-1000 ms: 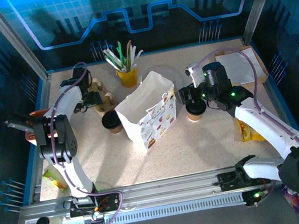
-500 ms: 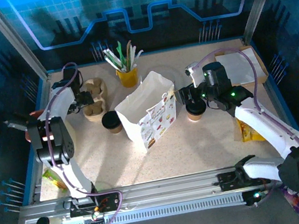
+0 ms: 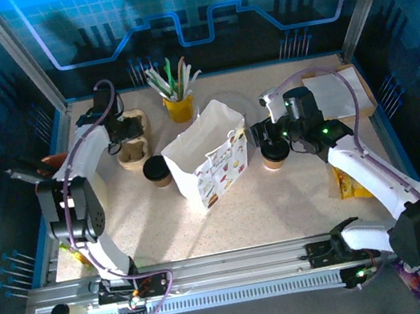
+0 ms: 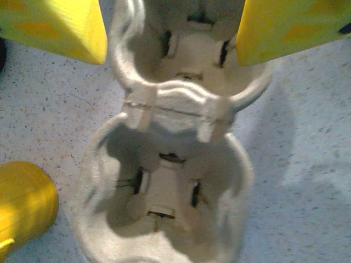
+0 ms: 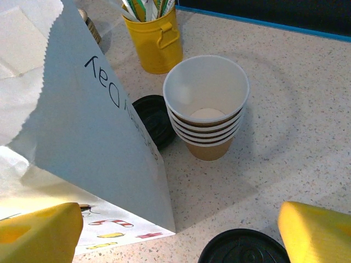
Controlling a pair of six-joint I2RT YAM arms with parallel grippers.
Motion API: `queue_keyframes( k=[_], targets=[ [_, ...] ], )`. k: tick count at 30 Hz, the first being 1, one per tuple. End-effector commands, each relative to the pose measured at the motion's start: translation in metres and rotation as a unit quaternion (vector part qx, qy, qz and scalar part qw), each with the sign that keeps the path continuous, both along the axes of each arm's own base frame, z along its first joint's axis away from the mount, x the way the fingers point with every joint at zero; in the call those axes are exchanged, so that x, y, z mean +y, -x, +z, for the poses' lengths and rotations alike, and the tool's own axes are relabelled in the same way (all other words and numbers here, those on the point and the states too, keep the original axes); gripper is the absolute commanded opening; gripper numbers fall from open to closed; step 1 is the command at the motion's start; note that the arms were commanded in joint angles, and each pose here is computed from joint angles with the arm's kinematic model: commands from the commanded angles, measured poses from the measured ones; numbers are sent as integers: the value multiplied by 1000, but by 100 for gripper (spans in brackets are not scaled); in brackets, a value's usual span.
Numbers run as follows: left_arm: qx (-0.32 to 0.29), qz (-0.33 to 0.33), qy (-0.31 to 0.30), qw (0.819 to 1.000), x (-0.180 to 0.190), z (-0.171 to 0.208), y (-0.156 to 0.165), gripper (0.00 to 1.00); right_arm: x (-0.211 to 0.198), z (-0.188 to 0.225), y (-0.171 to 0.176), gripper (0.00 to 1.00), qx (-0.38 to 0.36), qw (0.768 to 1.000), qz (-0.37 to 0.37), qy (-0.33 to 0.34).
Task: Pack the takeout coffee
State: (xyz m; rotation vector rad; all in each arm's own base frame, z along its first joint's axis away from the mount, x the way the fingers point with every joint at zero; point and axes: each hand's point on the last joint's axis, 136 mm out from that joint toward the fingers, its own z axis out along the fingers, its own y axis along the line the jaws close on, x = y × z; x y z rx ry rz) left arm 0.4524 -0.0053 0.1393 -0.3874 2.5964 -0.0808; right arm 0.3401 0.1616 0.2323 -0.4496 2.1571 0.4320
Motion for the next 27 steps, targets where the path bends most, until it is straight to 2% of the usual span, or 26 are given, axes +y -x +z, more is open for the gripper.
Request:
queue_keyframes(
  k=[1, 11, 27],
  targets=[
    [22, -15, -12, 1000, -2, -7, -7, 60, -4, 15, -1, 93, -16, 1000, -6, -13],
    [60, -31, -36, 997, 2, -27, -19, 50, -4, 14, -1, 93, -15, 1000, -6, -11],
    [51, -24, -59, 997, 11, -22, -24, 49, -3, 8, -3, 93, -6, 1000, -4, -8]
  ],
)
